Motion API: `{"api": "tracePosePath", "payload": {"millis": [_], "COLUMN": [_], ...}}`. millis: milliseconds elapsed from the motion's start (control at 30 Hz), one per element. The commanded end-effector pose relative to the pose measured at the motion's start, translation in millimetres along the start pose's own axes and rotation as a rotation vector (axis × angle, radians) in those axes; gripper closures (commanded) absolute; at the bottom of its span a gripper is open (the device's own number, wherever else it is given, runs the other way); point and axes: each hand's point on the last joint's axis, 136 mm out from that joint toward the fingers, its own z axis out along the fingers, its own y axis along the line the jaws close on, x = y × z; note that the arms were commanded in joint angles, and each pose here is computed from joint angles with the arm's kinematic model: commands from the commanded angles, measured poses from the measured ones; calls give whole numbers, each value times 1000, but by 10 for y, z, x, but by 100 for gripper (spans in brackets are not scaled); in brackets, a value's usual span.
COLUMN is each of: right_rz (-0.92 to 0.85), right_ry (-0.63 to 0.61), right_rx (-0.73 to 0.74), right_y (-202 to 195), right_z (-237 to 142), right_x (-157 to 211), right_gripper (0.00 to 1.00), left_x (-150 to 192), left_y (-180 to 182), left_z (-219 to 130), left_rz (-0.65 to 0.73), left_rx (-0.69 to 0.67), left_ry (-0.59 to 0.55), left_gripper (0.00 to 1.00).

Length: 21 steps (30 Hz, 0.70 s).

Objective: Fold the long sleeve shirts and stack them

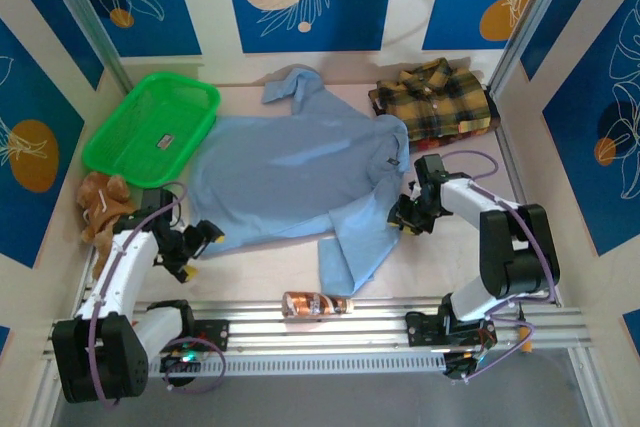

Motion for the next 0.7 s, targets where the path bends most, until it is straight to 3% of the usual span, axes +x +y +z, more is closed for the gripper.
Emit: {"api": "tracePosePath", "payload": {"millis": [0,100,300,667], "right_rz": [-19,-19,-23,-28], "right_ry": [3,-16,6,15], "right_rx": [-18,-9,-4,-28], "right_y": [58,54,65,65], "right_z": [26,-50,-208,-407], "right_x": [-20,-13,153,426], "right_gripper": [77,89,98,100], "left_x": [-41,-65,-198,-438], "left_y": [81,108,118,-11], "left_z": [15,47,129,330], "left_rz": [-46,-59,-113,-187], "left_rx": [-18,-25,-7,56], "left_ry": [-23,-32,-77,-114], "left_gripper": [8,10,19,40]}}
